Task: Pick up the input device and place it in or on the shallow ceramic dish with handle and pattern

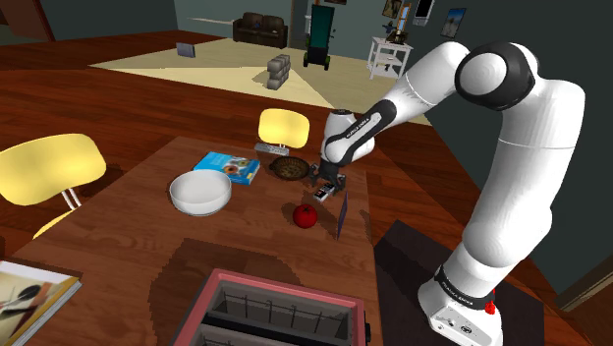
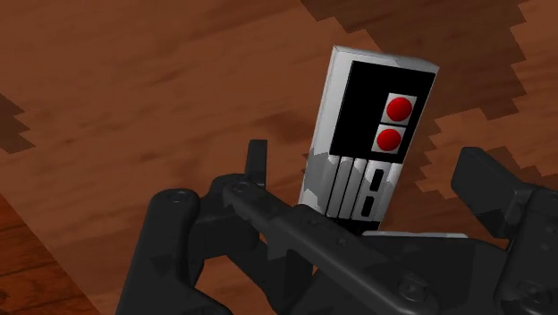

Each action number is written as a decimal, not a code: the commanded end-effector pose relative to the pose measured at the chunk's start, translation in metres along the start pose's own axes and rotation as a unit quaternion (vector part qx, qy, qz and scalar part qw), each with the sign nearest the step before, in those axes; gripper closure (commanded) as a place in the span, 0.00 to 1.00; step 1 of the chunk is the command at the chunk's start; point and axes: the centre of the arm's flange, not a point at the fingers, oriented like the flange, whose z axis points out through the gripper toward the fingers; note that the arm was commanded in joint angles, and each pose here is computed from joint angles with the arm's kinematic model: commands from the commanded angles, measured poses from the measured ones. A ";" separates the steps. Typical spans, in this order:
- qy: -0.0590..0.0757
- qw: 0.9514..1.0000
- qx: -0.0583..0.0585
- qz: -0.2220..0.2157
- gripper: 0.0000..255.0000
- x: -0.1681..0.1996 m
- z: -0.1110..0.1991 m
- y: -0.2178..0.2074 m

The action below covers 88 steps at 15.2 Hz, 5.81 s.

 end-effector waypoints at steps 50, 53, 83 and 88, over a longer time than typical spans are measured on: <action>0.000 1.000 0.000 0.000 1.00 0.023 -0.119 -0.133; 0.000 1.000 0.000 0.000 1.00 0.029 -0.120 -0.172; 0.000 1.000 0.000 0.000 0.00 0.031 -0.044 -0.190; 0.000 1.000 0.000 0.000 0.00 0.031 -0.094 -0.190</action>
